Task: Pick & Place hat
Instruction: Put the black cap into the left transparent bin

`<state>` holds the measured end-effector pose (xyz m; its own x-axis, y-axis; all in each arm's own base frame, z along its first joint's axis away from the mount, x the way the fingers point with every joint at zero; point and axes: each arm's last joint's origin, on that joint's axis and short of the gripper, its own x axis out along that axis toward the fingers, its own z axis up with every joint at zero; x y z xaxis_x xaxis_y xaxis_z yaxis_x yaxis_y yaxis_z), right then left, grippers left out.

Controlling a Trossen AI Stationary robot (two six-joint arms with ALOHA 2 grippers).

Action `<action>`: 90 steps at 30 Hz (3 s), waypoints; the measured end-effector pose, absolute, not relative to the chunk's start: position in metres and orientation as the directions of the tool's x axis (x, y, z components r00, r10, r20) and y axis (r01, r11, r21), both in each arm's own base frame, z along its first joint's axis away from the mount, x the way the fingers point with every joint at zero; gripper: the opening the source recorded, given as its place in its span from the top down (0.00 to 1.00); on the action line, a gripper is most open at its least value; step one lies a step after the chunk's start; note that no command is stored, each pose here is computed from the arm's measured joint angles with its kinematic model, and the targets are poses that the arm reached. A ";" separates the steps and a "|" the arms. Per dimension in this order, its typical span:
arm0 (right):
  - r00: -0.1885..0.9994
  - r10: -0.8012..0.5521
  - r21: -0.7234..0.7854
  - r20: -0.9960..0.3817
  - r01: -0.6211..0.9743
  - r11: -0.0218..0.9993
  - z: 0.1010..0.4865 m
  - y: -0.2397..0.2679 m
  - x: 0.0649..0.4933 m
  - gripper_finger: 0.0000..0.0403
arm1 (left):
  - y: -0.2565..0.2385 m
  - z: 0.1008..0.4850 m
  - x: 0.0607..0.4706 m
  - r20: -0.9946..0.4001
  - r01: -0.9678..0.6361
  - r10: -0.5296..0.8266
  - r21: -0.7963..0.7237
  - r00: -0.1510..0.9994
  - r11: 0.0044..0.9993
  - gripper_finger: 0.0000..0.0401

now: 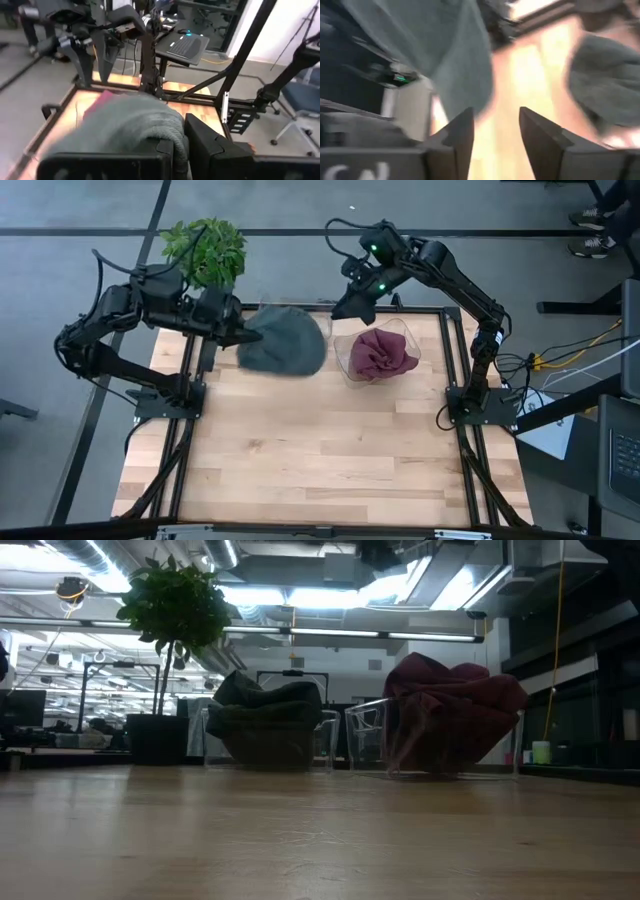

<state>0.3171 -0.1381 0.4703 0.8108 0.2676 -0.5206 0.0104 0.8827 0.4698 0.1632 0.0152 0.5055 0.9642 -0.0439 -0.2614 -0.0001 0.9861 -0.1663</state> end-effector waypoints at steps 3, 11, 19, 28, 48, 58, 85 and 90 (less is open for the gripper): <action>0.787 0.190 0.390 -0.586 0.069 0.918 0.466 -0.137 0.316 0.55 | 0.015 0.504 0.163 -0.281 -0.032 -0.037 -0.236 0.959 0.971 0.94; 0.812 0.147 0.282 -0.565 0.023 0.959 0.470 -0.118 0.330 0.42 | 0.023 0.494 0.171 -0.368 -0.278 0.144 -0.344 0.919 0.897 0.94; 0.888 0.086 0.063 -0.451 -0.064 0.996 0.479 -0.097 0.355 0.40 | 0.040 0.481 0.198 -0.436 -0.379 0.207 -0.356 0.876 0.854 0.94; 0.907 0.021 -0.043 -0.420 -0.043 0.998 0.477 -0.086 0.370 0.40 | 0.057 0.475 0.220 -0.428 -0.457 0.305 -0.316 0.851 0.832 0.94; 0.864 -0.113 -0.072 -0.490 0.089 0.993 0.453 -0.091 0.393 0.83 | 0.065 0.475 0.234 -0.388 -0.438 0.321 -0.263 0.864 0.860 0.93; 0.862 0.040 0.033 -0.506 -0.027 0.999 0.451 -0.087 0.392 0.98 | 0.058 0.472 0.221 -0.455 -0.280 0.212 -0.085 0.865 0.956 0.90; 0.728 0.443 0.457 -0.523 -0.200 0.867 0.442 -0.079 0.377 0.99 | 0.015 0.474 0.216 -0.454 0.143 0.340 0.746 0.824 0.650 0.45; 0.727 0.445 0.474 -0.522 -0.187 0.861 0.442 -0.079 0.378 0.99 | 0.006 0.474 0.220 -0.442 0.225 0.318 0.813 0.839 0.537 0.46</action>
